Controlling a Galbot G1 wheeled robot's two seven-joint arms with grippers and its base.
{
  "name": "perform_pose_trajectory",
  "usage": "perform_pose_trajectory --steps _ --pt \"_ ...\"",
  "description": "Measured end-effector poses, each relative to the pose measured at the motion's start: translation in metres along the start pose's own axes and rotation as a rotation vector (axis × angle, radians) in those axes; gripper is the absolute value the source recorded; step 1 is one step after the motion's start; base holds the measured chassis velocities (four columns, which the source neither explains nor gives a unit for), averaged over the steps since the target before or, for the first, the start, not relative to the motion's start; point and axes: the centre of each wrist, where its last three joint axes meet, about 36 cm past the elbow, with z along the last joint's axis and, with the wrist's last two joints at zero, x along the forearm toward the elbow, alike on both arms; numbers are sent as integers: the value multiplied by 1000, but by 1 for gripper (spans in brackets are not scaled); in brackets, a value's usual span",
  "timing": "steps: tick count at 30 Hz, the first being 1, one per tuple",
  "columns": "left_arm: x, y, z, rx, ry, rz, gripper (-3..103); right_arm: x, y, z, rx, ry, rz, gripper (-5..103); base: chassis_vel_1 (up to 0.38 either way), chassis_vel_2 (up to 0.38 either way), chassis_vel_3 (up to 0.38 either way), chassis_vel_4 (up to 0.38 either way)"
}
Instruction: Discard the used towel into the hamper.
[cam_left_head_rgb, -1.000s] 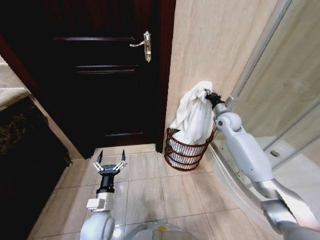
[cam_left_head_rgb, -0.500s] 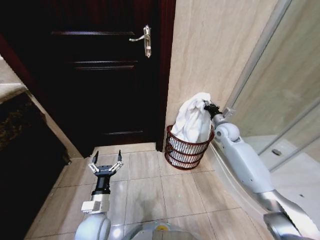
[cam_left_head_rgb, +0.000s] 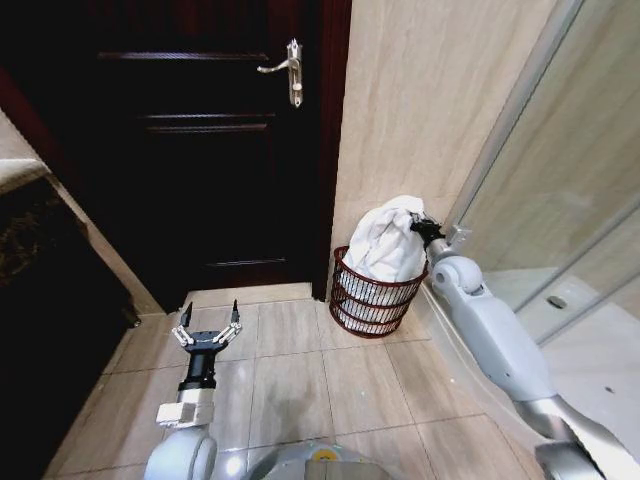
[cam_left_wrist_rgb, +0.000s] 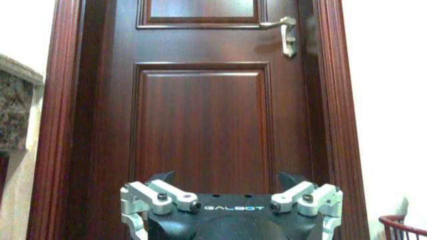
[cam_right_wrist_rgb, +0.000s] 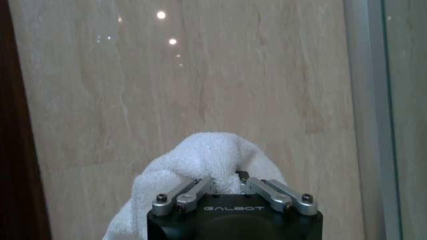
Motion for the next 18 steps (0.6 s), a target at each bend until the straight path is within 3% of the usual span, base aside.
perform_pose_trajectory --steps 9,18 --pt "3 -3 -1 8 -5 -7 100 28 5 -3 -34 112 -27 10 0 0 0 0" --pt "8 -3 -3 6 -13 -19 100 37 5 0 -30 129 -28 10 0 0 0 0"
